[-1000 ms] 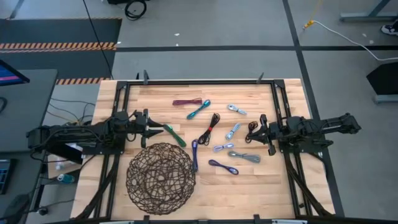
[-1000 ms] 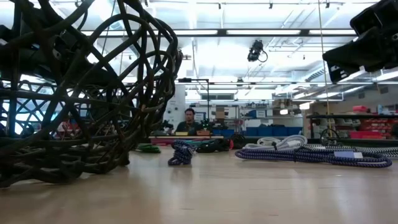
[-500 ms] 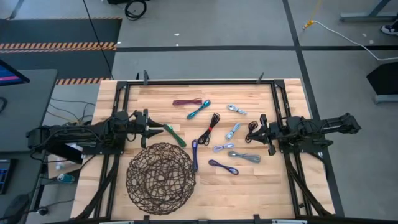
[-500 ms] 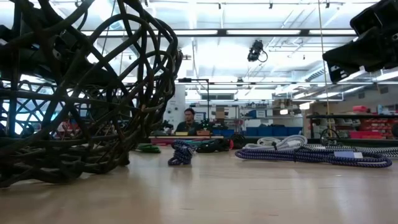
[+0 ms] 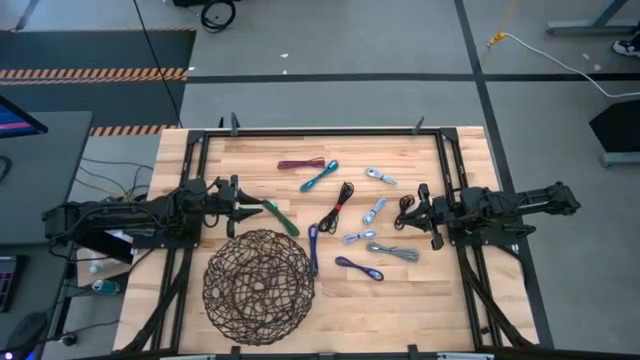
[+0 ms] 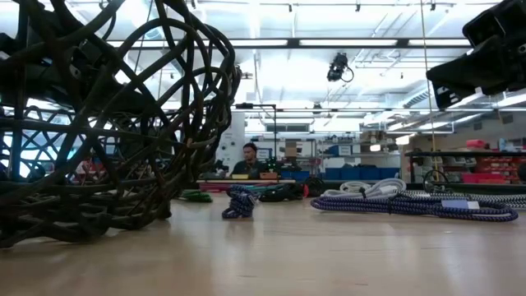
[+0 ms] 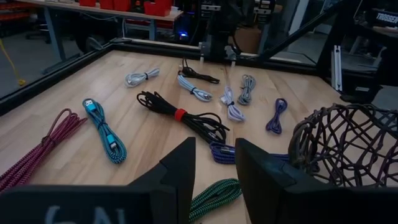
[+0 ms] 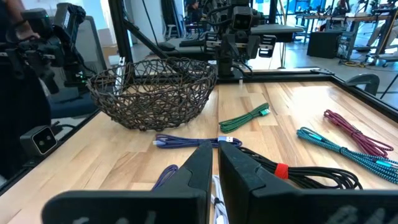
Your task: Pick and place USB-C Cables
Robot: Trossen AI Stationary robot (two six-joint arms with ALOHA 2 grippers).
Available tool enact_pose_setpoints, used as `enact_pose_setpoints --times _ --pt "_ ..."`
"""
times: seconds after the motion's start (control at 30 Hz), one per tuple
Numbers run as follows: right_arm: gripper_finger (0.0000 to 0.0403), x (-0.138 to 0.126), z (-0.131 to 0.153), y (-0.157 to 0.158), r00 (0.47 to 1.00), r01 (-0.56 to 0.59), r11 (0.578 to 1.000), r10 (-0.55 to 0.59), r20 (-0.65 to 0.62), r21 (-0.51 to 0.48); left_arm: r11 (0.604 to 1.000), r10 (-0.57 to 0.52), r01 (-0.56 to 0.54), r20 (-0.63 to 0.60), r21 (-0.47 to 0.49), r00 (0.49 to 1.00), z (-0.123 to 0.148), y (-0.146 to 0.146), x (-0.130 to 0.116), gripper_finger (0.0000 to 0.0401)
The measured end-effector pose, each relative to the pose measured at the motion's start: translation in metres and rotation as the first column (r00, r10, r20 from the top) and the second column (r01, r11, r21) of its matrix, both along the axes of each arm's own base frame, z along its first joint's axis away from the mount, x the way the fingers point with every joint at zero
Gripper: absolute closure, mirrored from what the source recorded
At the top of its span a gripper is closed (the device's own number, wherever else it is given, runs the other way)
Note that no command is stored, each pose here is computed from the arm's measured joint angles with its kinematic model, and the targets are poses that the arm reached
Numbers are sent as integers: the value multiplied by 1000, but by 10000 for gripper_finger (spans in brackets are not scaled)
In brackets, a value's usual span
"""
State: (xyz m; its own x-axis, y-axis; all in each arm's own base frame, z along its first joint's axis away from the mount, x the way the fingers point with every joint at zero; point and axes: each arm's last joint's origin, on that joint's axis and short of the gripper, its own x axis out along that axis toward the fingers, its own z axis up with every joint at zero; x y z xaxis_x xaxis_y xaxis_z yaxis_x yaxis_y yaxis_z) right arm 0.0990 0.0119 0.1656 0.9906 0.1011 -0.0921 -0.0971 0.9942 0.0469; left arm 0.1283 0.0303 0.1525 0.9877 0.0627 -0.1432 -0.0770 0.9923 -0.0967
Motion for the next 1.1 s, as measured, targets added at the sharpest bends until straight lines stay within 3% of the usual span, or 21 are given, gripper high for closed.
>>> enact_pose_setpoints --times 0.67,0.8,0.97,1.1 --pt "369 0 0 0 1000 0 1000 0 0 0 1000 29 -29 3 0 1000 0 1 0 282" --pt "369 0 3 0 999 0 1000 0 33 10 983 89 -72 94 -169 992 8 2 1 282" --pt "369 0 19 0 982 -4 999 -3 189 35 890 222 -107 216 -443 951 20 5 0 282" --pt "369 -4 37 0 928 -13 998 -10 374 58 827 243 -49 278 -560 929 26 4 0 282"
